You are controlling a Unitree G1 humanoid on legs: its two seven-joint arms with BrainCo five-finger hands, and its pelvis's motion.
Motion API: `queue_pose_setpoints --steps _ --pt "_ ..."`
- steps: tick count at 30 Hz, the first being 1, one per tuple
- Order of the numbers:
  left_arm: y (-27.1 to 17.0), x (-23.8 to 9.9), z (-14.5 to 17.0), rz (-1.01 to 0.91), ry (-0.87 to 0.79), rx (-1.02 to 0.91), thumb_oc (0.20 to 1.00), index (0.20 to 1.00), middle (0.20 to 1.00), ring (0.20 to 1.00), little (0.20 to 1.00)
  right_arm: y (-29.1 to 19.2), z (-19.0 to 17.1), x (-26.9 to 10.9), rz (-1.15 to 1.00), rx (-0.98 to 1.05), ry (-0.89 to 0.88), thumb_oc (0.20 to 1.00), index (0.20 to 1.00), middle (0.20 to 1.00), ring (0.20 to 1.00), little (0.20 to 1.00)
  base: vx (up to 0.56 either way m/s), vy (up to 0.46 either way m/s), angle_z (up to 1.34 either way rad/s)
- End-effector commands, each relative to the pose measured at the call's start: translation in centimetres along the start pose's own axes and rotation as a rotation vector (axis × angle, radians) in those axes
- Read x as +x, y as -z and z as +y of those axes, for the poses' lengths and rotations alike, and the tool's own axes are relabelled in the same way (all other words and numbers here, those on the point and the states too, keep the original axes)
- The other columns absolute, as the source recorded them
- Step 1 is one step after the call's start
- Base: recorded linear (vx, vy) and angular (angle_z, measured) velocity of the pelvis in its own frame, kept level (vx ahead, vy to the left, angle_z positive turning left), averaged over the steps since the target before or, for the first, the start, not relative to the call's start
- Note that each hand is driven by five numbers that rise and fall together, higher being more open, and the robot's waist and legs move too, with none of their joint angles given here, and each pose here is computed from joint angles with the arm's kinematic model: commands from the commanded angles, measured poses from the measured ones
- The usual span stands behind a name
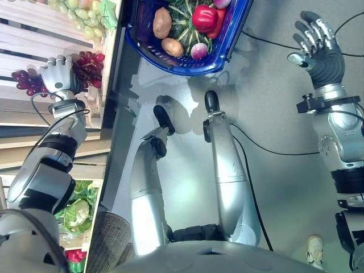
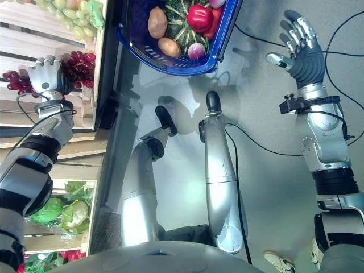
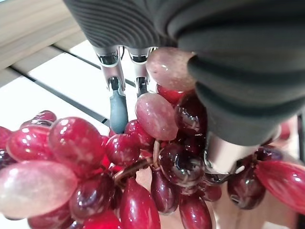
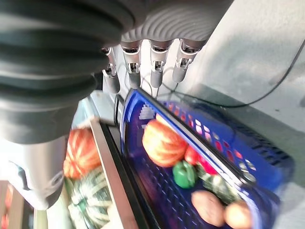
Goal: Pick up fruits and vegetables into the basket
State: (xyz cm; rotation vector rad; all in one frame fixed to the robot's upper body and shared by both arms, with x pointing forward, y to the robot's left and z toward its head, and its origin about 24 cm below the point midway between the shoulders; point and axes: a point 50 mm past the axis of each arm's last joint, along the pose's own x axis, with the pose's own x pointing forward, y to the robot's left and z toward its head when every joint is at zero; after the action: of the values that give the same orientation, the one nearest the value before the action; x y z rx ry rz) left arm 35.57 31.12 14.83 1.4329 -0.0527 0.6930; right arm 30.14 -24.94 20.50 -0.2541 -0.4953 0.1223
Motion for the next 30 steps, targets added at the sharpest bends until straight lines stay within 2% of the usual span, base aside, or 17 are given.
queue_pose_setpoints --steps 1,10,15,19,21,29,30 --pt "3.6 0.2 1.2 0.113 -0.044 -0.099 0.2 0.2 0.2 0.2 0.2 -1.0 1.2 -0.7 -0.035 -0.085 -0.076 1.0 1.0 1.0 1.0 1.0 -0.02 -0.079 0.08" --pt "3.9 -0.9 1.5 0.146 -0.026 -0.53 0.2 0.2 0.2 0.2 0.2 1.2 1.7 -2.3 0.111 -0.173 -0.113 1.0 1.0 1.0 1.0 1.0 -0.02 -0.089 0.06" --pt "3.1 -1.8 2.5 0.06 -0.025 -0.813 0.2 0.2 0.2 0.2 0.2 2.2 1.4 -3.4 0.204 -0.319 -0.117 1.0 1.0 1.0 1.0 1.0 -0.01 -0.07 0.07" --pt "1.8 -2.2 3.9 -0.033 -0.028 -0.947 0.2 0.2 0.2 0.2 0.2 2.6 1.8 -3.5 0.241 -0.401 -0.147 1.0 1.0 1.0 1.0 1.0 0.0 -0.063 0.08" --pt "1.1 -2.2 4.5 -0.068 -0.025 -0.963 0.2 0.2 0.2 0.2 0.2 2.4 2.2 -3.1 0.234 -0.432 -0.171 1.0 1.0 1.0 1.0 1.0 -0.03 -0.046 0.06" --pt "0.4 -1.6 5.5 -0.092 -0.051 -0.809 0.213 0.213 0.213 0.213 0.213 1.5 2.9 -1.3 0.212 -0.414 -0.194 1.0 1.0 1.0 1.0 1.0 -0.02 -0.047 0.03" --pt "0.7 -1.3 5.9 -0.088 -0.098 -0.694 0.733 0.733 0.733 0.733 0.733 1.5 2.9 -1.2 0.212 -0.412 -0.183 1.0 1.0 1.0 1.0 1.0 0.01 -0.035 0.02"
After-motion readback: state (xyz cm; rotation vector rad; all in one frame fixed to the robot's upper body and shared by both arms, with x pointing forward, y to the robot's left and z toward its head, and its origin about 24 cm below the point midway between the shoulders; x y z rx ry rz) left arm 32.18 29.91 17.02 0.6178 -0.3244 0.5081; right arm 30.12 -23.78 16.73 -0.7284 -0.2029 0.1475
